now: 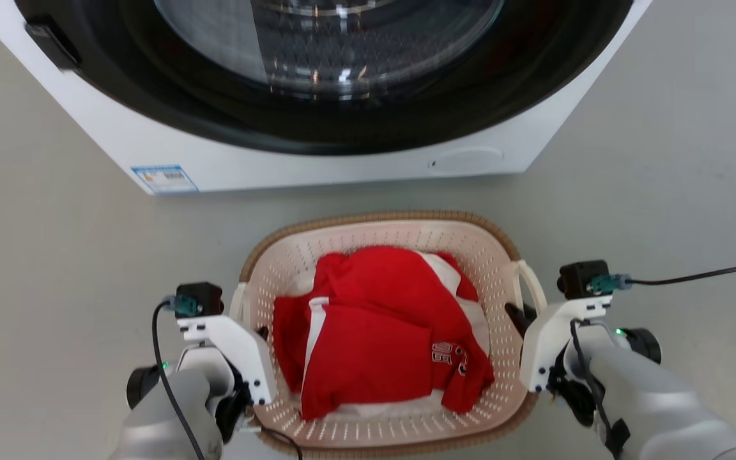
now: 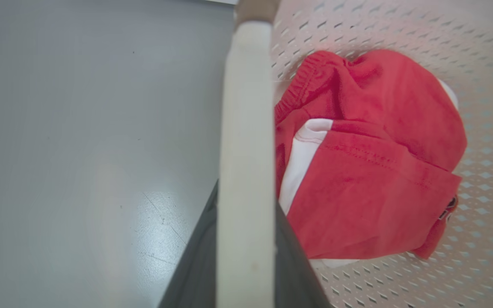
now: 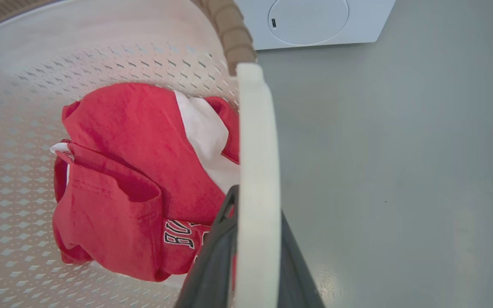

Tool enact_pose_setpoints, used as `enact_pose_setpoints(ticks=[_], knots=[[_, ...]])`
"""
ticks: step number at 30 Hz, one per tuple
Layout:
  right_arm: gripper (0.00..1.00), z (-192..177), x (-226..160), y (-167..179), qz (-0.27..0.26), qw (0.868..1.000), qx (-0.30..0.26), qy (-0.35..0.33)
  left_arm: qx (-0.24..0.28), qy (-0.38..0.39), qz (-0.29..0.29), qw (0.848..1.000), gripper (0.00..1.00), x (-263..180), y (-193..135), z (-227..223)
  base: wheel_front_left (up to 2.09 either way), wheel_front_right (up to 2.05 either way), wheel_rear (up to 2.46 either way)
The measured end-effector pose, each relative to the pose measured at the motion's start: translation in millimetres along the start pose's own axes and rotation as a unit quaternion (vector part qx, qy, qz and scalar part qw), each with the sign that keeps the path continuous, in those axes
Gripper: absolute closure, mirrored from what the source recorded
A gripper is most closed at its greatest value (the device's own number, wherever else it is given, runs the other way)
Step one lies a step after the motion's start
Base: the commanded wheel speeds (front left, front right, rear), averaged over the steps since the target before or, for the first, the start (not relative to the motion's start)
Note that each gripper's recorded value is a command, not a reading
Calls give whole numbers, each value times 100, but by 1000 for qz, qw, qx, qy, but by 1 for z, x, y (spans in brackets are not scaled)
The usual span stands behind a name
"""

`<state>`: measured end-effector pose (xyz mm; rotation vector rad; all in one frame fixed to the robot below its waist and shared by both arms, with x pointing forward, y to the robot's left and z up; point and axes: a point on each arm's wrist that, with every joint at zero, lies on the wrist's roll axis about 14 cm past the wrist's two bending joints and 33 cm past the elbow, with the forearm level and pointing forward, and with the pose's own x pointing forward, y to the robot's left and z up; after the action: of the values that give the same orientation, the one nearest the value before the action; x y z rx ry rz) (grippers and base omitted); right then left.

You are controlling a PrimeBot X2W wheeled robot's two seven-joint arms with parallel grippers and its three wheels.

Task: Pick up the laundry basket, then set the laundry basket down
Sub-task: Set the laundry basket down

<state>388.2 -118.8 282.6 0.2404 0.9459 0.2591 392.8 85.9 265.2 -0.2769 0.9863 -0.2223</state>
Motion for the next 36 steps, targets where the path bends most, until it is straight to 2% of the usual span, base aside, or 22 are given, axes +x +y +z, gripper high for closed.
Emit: enact_pose_setpoints(ticks=[11,36], knots=[[100,-6,45,-15,2,1000,17,9,-5,-3,8,1000,100,45,14,6,0,0,0],[100,-45,124,-36,6,998,35,48,-21,15,44,999,100,113,52,-24,0,0,0]])
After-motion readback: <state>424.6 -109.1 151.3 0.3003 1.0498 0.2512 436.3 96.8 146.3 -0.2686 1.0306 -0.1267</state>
